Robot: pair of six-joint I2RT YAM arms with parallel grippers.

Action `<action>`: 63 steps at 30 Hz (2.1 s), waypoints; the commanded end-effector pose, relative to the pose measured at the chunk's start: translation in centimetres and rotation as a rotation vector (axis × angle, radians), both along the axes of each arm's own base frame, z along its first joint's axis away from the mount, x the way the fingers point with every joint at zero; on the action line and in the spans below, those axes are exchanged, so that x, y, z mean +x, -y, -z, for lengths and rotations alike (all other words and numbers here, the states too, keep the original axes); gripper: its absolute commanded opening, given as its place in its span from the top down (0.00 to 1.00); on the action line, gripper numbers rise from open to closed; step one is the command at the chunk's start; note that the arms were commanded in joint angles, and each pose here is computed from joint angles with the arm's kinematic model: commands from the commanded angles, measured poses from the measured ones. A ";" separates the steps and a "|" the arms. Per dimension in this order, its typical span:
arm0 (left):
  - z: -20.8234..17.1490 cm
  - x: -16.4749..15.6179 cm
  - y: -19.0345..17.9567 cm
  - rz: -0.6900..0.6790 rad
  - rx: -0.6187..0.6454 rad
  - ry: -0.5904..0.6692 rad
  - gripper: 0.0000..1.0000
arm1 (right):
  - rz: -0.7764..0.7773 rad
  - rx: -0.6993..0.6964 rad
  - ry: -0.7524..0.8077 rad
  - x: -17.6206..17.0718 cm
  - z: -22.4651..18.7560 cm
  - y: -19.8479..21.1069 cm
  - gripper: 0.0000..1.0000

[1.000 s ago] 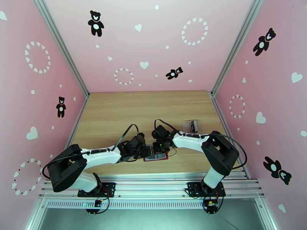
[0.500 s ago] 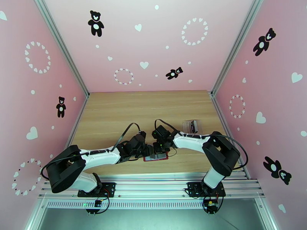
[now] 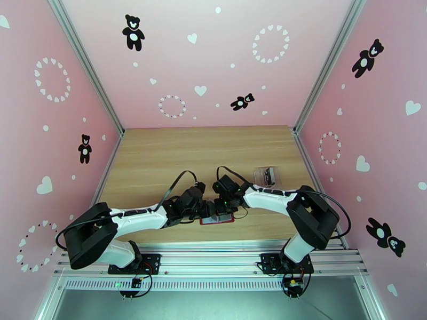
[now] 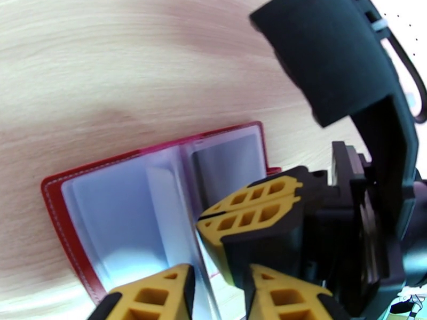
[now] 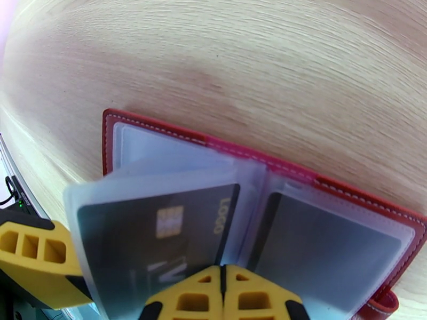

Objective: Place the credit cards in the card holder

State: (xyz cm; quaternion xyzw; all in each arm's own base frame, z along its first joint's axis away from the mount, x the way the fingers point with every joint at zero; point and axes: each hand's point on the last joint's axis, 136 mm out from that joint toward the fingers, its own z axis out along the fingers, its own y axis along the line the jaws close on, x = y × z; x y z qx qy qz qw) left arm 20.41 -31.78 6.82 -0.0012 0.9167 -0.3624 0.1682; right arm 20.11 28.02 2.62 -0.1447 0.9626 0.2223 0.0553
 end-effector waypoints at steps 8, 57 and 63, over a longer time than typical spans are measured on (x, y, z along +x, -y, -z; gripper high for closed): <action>0.3 0.4 1.5 0.021 0.003 -0.006 0.69 | 0.013 0.026 0.032 -0.2 -1.7 0.9 0.85; -1.9 1.1 2.1 0.025 0.052 0.054 0.55 | 0.138 0.201 0.011 0.6 -4.4 5.2 0.60; -2.9 0.8 -3.1 -0.102 0.139 0.106 0.53 | 0.111 0.206 0.001 0.7 -4.0 3.7 0.59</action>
